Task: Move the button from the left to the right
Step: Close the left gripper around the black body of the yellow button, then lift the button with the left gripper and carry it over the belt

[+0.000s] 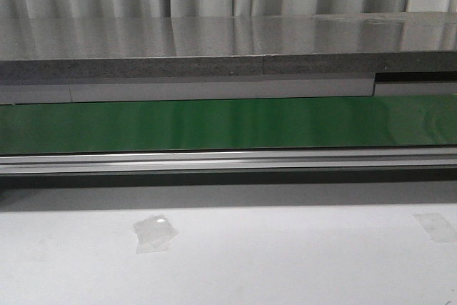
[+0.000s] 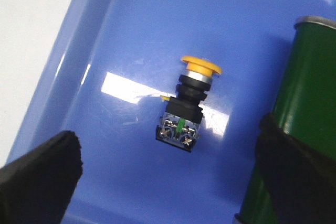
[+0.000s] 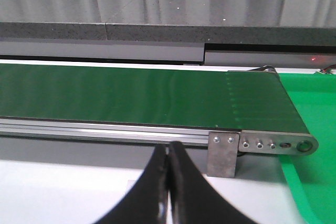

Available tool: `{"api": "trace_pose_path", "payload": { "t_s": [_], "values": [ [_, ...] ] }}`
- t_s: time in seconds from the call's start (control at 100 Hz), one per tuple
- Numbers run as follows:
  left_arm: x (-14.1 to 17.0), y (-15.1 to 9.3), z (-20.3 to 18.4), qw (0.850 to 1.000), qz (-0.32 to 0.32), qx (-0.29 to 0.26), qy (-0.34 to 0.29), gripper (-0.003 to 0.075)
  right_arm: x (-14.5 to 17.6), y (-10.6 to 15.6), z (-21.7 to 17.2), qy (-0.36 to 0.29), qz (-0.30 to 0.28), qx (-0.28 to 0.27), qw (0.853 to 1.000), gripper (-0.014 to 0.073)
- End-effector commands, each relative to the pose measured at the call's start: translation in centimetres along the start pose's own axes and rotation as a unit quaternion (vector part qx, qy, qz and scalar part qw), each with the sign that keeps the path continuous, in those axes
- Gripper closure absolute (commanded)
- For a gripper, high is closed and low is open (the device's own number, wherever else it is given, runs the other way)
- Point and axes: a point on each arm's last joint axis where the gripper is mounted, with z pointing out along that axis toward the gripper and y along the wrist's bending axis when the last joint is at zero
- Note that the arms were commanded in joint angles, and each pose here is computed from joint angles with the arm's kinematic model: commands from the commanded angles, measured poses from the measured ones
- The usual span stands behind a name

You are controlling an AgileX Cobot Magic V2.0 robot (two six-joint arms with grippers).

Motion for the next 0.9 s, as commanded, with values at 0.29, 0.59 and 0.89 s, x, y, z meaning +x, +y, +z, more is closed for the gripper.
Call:
{"api": "trace_pose_path", "payload": {
  "t_s": [0.29, 0.59, 0.89],
  "values": [
    [-1.4, 0.0, 2.8, 0.999, -0.017, 0.009, -0.032, 0.0092, -1.4, 0.0, -0.3, -0.059, -0.007, 0.004, 0.998, 0.0663],
    [-1.2, 0.1, 5.8, 0.999, -0.026, 0.013, -0.015, 0.0092, -1.4, 0.0, -0.3, -0.059, -0.007, 0.004, 0.998, 0.0663],
    [-1.2, 0.2, 7.4, 0.999, -0.030, 0.013, -0.010, 0.0092, -1.4, 0.0, -0.3, -0.059, -0.007, 0.004, 0.998, 0.0663]
  ]
}}
